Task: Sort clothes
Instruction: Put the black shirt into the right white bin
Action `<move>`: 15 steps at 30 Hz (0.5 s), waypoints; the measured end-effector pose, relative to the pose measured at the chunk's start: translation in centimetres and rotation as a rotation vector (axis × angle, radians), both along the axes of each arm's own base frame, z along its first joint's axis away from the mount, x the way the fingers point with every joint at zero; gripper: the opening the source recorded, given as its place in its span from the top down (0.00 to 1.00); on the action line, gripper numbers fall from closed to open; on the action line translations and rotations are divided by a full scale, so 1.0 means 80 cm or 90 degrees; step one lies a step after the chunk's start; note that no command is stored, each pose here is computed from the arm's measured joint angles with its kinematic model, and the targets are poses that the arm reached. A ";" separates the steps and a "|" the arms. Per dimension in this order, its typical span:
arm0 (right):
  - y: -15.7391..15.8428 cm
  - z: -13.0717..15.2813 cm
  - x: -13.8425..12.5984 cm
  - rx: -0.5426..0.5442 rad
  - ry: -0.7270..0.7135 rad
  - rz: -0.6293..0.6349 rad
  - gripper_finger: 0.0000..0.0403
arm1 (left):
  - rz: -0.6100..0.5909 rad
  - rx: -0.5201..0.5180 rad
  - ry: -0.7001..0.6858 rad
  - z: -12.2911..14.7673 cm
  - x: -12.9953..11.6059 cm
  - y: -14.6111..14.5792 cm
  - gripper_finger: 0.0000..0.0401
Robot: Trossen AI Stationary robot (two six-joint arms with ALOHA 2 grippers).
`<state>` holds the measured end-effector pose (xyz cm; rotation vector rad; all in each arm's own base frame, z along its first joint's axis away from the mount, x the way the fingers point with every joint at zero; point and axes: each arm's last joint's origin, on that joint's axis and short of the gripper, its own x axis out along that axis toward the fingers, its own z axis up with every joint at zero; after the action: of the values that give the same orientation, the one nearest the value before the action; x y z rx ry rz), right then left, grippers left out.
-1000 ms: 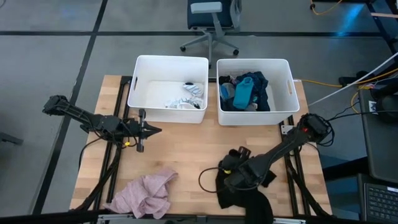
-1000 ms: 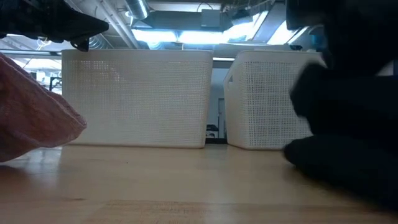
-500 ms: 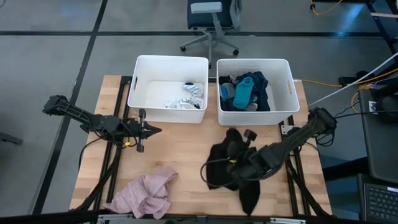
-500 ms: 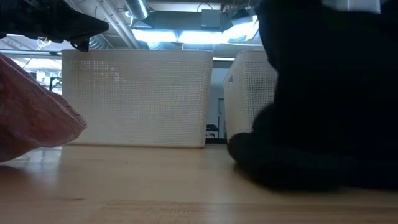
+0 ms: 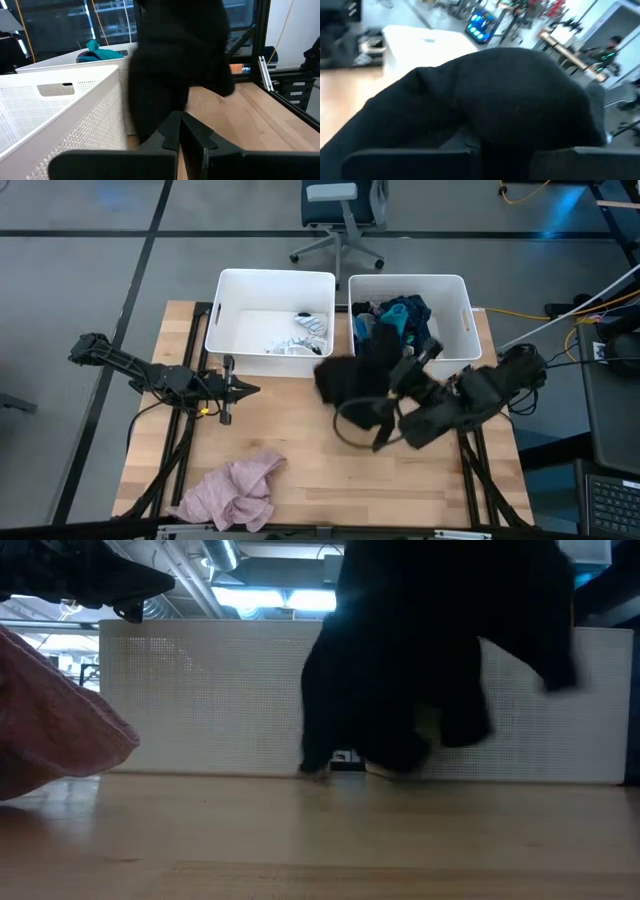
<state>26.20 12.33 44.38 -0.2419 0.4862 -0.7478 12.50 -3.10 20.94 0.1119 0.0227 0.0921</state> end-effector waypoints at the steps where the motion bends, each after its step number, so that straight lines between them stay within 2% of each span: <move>1: -0.005 0.010 -0.002 -0.013 -0.008 -0.006 0.88 | 0.000 0.000 0.000 0.000 0.000 0.000 1.00; 6: -0.036 0.055 -0.011 -0.074 -0.040 -0.055 0.88 | 0.000 0.000 0.000 0.000 0.000 0.000 1.00; 10: -0.063 0.089 -0.025 -0.129 -0.072 -0.129 0.88 | 0.000 0.000 0.000 0.000 0.000 0.000 1.00; 15: -0.091 0.113 -0.035 -0.195 -0.073 -0.222 0.88 | 0.000 0.000 0.000 0.000 0.000 0.000 1.00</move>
<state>23.38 5.08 53.44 -0.4035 0.3057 -1.1719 12.50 -3.10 20.93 0.1117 0.0231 0.0920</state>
